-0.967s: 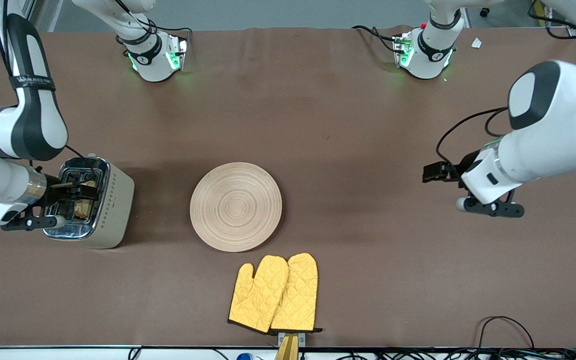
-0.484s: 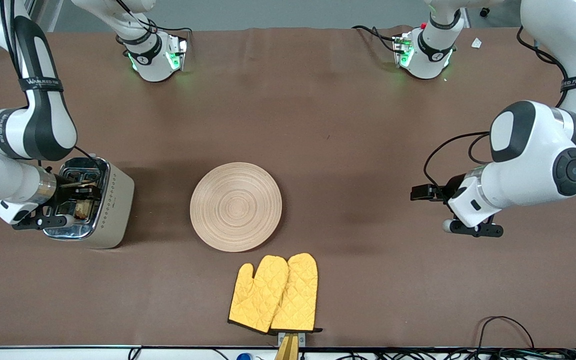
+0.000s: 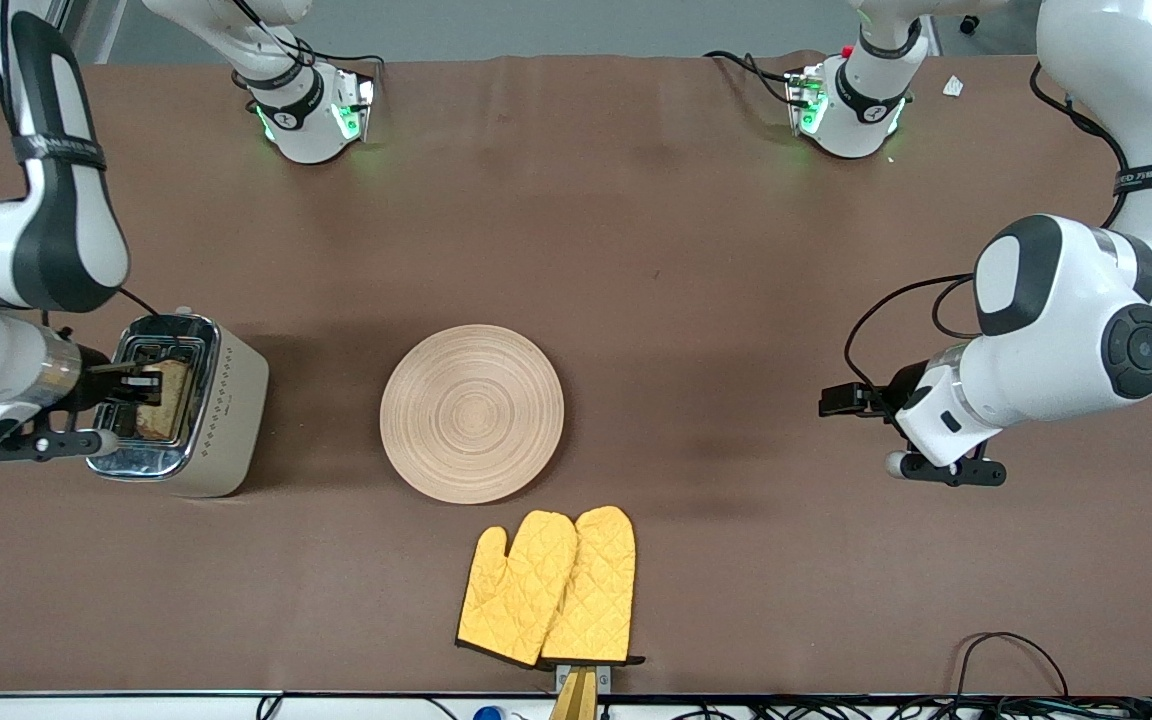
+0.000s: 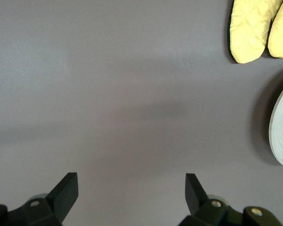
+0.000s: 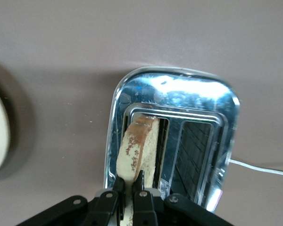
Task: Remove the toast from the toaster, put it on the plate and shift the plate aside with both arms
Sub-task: 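Lower the right gripper and grasp the bread slice in the toaster, then lift the bread out and carry it over the wooden plate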
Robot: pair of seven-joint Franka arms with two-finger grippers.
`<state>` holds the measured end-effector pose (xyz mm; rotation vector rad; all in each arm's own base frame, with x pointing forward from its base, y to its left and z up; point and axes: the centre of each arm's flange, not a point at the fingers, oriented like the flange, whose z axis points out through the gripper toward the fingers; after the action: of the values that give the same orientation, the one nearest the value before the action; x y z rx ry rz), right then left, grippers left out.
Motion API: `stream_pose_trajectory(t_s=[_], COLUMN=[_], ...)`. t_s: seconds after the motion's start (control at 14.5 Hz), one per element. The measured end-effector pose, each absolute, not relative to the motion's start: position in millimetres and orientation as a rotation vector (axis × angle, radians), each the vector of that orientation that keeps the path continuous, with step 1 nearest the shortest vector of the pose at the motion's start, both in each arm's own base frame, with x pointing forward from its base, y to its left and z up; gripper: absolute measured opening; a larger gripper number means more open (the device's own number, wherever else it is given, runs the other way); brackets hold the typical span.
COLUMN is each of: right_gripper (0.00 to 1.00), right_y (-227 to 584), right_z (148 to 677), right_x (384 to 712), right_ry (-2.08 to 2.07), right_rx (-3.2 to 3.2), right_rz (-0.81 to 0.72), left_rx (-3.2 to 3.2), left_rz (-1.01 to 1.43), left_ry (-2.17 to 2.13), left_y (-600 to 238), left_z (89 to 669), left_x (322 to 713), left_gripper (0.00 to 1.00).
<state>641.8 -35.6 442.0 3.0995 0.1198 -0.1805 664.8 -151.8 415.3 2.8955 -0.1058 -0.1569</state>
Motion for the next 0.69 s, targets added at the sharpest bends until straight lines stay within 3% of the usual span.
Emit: stream_pose_trajectory(t_s=[0.35, 0.69], right_gripper=[0.10, 0.10], right_y=[11, 123], right_z=[534, 514], right_x=[636, 627], right_ry=[0.120, -0.093], right_rx=[3.095, 3.151], right_rz=[-0.121, -0.132], left_rx=[2.895, 2.894], left_rz=[-0.162, -0.164], left_ry=[-0.086, -0.083], left_y=[-144, -143], left_z=[409, 407], left_x=[668, 669], left_gripper=[1.00, 1.00])
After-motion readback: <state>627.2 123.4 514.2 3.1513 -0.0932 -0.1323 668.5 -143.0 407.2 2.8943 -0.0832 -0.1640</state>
